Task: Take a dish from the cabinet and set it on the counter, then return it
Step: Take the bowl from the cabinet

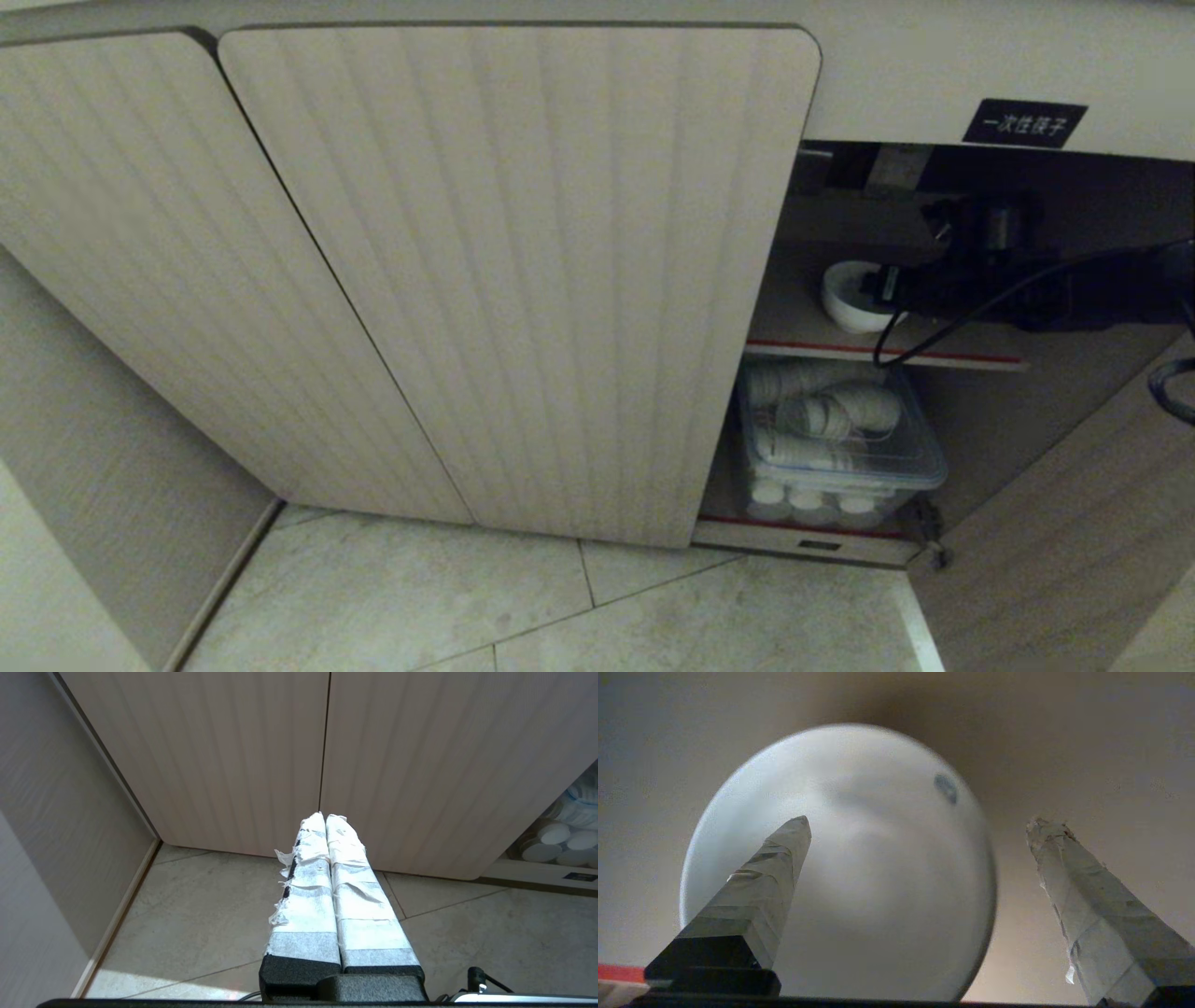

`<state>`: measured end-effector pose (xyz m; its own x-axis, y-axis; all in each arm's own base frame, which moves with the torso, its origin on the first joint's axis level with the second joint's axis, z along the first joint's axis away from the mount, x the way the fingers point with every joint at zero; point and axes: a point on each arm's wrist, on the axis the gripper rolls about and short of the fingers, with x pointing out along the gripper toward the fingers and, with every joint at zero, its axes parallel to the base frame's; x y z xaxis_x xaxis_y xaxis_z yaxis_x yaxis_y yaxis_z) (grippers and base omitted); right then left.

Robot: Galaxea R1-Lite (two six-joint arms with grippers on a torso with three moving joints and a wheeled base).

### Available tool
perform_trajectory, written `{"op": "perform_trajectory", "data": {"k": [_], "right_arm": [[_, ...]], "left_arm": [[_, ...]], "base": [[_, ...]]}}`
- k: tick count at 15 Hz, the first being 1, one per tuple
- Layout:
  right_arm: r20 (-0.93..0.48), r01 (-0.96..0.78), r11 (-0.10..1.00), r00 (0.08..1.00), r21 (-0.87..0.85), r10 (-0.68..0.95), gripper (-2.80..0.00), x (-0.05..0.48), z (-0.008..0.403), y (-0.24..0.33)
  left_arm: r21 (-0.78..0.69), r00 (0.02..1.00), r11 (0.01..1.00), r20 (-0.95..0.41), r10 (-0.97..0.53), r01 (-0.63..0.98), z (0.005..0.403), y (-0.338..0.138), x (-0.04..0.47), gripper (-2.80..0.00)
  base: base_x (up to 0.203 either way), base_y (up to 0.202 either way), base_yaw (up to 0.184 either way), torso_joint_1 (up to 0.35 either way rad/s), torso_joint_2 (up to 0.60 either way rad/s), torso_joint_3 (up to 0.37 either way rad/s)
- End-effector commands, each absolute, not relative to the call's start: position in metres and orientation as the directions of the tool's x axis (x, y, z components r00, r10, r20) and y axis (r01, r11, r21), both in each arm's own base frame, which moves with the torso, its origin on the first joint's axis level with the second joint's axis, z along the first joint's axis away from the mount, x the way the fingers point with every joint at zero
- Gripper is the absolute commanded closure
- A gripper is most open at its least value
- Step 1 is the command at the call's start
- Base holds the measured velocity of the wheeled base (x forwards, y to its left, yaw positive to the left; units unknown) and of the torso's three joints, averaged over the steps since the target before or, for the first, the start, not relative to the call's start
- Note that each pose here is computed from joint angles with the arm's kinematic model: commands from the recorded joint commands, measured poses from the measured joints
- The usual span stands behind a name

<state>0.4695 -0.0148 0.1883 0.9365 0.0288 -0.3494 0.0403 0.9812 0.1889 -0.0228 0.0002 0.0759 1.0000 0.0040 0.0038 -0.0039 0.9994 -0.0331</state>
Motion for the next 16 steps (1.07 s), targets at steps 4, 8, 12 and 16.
{"op": "perform_trajectory", "data": {"k": [4,8,12,16], "right_arm": [[-0.345,0.047,0.981,0.938,0.187,0.021,-2.80,0.4768,0.1968,-0.0184],[-0.359,0.052,0.981,0.933,0.186,0.019,-2.80,0.4785,0.1966,-0.0189],[-0.381,0.058,0.981,0.924,0.184,0.017,-2.80,0.4803,0.1966,-0.0208],[-0.393,0.065,0.981,0.919,0.184,0.013,-2.80,0.4798,0.1999,-0.0230]], "left_arm": [[-0.034,1.000,0.999,0.005,0.004,-0.003,0.0760,0.0002,-0.0228,0.00],[-0.034,1.000,0.999,0.005,0.005,-0.004,0.0760,0.0002,-0.0228,0.00],[-0.034,1.000,0.999,0.005,0.005,-0.004,0.0761,0.0002,-0.0229,0.00],[-0.034,1.000,0.999,0.005,0.005,-0.004,0.0760,0.0002,-0.0228,0.00]], "base": [[0.000,0.000,0.000,0.000,0.00,0.000],[0.000,0.000,0.000,0.000,0.00,0.000],[0.000,0.000,0.000,0.000,0.00,0.000],[0.000,0.000,0.000,0.000,0.00,0.000]]}}
